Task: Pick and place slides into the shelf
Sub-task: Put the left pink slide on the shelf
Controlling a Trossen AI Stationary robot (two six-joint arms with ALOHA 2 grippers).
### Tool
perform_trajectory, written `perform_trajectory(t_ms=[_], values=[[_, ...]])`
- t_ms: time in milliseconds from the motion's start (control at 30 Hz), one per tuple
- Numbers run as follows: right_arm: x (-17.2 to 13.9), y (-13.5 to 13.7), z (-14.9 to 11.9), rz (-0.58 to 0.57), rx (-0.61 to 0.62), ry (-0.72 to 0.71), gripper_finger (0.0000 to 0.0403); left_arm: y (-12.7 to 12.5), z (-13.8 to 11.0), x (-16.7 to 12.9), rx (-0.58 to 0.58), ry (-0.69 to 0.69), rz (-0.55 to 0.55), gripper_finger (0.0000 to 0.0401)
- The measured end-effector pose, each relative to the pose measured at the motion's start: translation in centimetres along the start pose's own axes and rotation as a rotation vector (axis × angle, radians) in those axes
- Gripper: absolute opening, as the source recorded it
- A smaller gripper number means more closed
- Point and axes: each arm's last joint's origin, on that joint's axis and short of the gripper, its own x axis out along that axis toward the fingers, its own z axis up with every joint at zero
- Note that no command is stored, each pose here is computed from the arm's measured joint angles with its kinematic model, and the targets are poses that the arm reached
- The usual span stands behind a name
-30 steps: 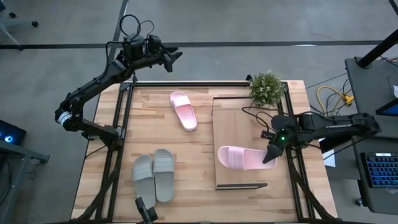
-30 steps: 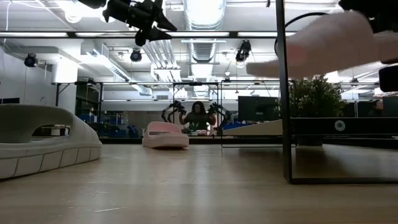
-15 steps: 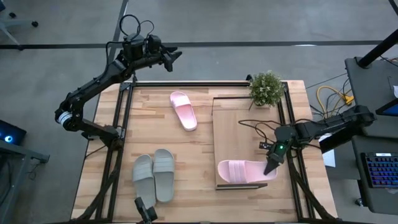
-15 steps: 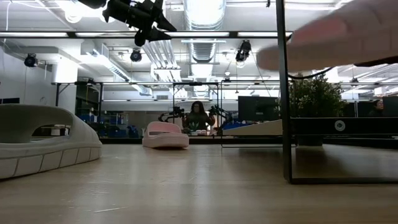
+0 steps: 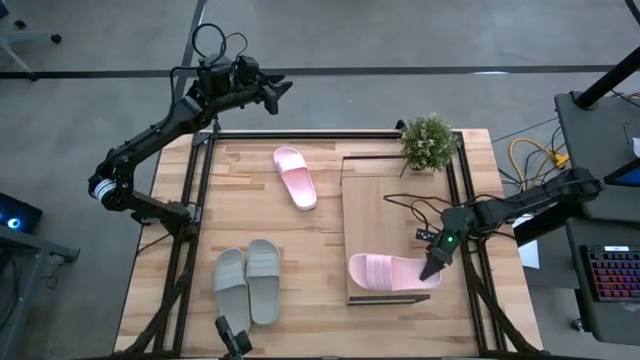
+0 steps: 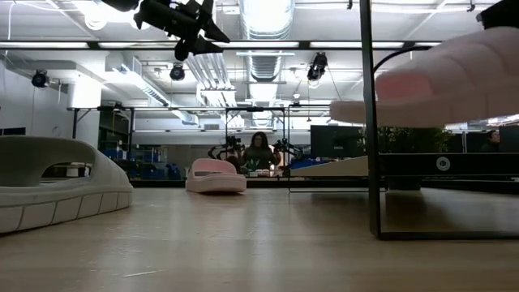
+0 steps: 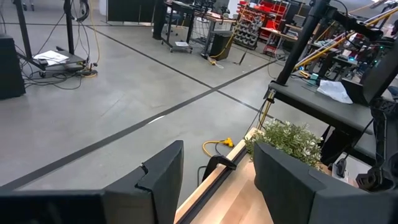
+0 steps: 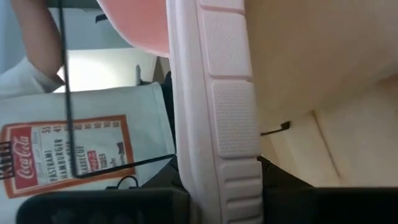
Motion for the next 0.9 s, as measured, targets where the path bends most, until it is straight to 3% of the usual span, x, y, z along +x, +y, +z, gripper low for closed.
perform_trajectory(t_ms=[233, 700, 900], values=[[0.3, -0.8, -0.4, 0.007, -0.018, 0.012, 0.0053, 0.0, 0.0, 0.0, 0.0, 0.0, 0.0, 0.0178], [1.1, 0.0, 0.4, 0.106, -0.068, -0.023, 0.0053, 0.0, 0.0, 0.0, 0.0, -0.001, 0.005, 0.0178], [2.0, -0.4, 0.2, 0.07, -0.052, 0.025, 0.0053, 0.0, 0.0, 0.0, 0.0, -0.001, 0.008, 0.0178]])
